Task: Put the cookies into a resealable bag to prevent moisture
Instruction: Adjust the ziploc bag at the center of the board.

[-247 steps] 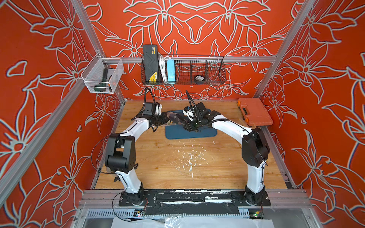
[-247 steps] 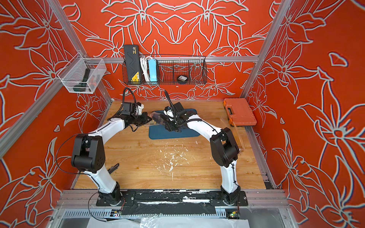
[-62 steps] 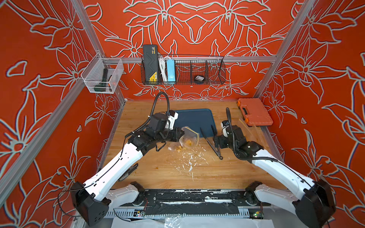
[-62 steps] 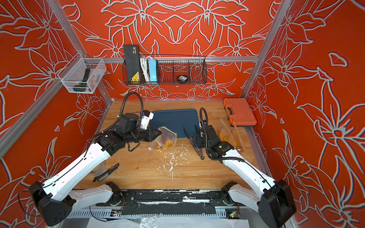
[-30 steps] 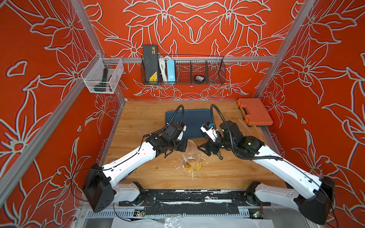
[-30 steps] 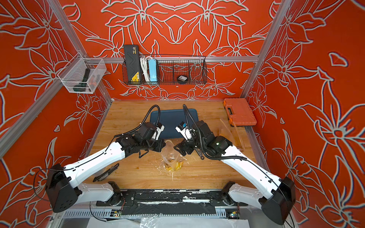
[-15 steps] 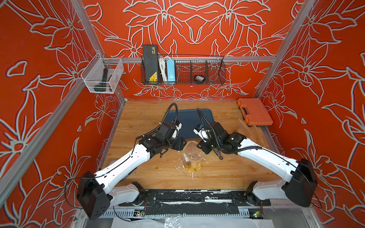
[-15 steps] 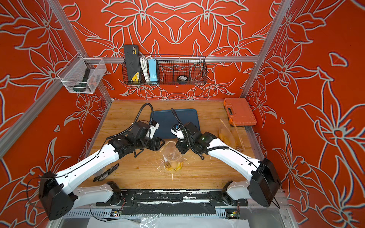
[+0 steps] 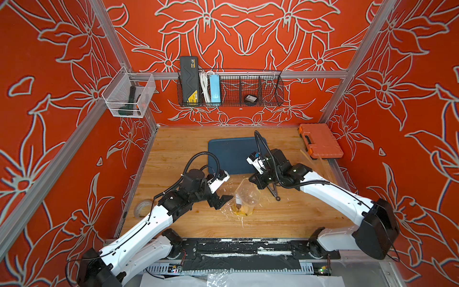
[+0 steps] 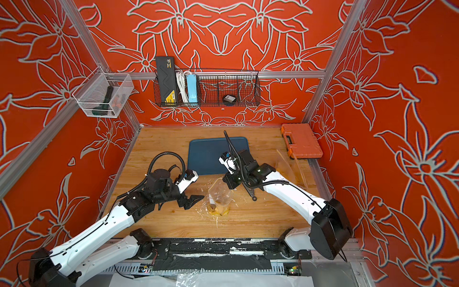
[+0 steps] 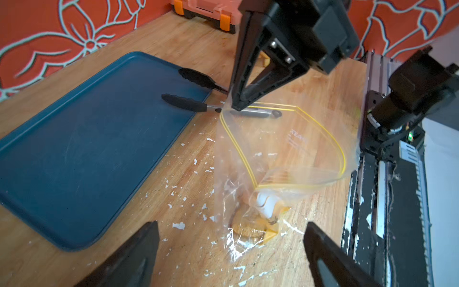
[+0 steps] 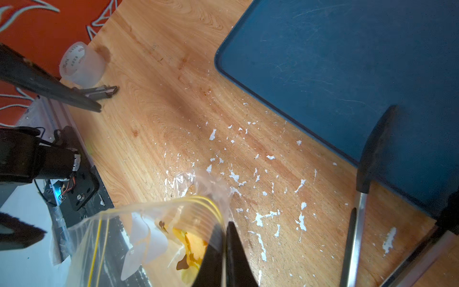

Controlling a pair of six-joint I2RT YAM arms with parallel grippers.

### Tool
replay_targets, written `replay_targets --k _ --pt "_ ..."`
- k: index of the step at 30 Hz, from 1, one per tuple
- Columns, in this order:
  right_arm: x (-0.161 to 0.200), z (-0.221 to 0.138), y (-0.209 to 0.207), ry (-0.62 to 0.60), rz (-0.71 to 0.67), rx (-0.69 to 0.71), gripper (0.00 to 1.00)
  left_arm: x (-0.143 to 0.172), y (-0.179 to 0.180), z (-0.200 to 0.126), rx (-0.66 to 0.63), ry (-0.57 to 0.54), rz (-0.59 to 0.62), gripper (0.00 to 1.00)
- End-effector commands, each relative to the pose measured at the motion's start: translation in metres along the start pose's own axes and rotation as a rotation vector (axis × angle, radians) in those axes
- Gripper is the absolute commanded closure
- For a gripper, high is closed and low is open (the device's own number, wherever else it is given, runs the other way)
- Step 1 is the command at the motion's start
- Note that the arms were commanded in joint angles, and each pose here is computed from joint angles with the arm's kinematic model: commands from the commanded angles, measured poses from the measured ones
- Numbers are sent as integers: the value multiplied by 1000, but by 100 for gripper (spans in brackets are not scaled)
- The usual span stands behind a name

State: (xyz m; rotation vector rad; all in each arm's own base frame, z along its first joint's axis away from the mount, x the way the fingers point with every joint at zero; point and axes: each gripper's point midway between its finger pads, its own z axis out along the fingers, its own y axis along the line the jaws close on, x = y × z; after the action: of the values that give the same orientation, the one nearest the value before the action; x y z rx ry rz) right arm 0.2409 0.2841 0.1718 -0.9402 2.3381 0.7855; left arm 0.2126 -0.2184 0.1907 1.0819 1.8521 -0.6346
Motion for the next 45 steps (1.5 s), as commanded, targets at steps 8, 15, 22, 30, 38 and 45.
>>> replay_targets --k 8,15,22,30,38,45 --pt "11 7 5 22 -17 -49 92 -4 -21 31 152 13 200 21" --pt "12 8 5 27 -11 -54 92 -3 -16 47 106 50 221 25" --pt "15 9 4 33 -6 -51 92 -7 -17 54 96 46 235 41" --pt "16 9 4 39 -7 -48 93 -10 -14 52 73 33 248 75" --pt "13 3 -1 18 -2 -8 95 -5 -14 49 63 44 251 98" --pt "-14 -42 -19 -240 53 101 61 -2 -15 41 64 35 225 100"
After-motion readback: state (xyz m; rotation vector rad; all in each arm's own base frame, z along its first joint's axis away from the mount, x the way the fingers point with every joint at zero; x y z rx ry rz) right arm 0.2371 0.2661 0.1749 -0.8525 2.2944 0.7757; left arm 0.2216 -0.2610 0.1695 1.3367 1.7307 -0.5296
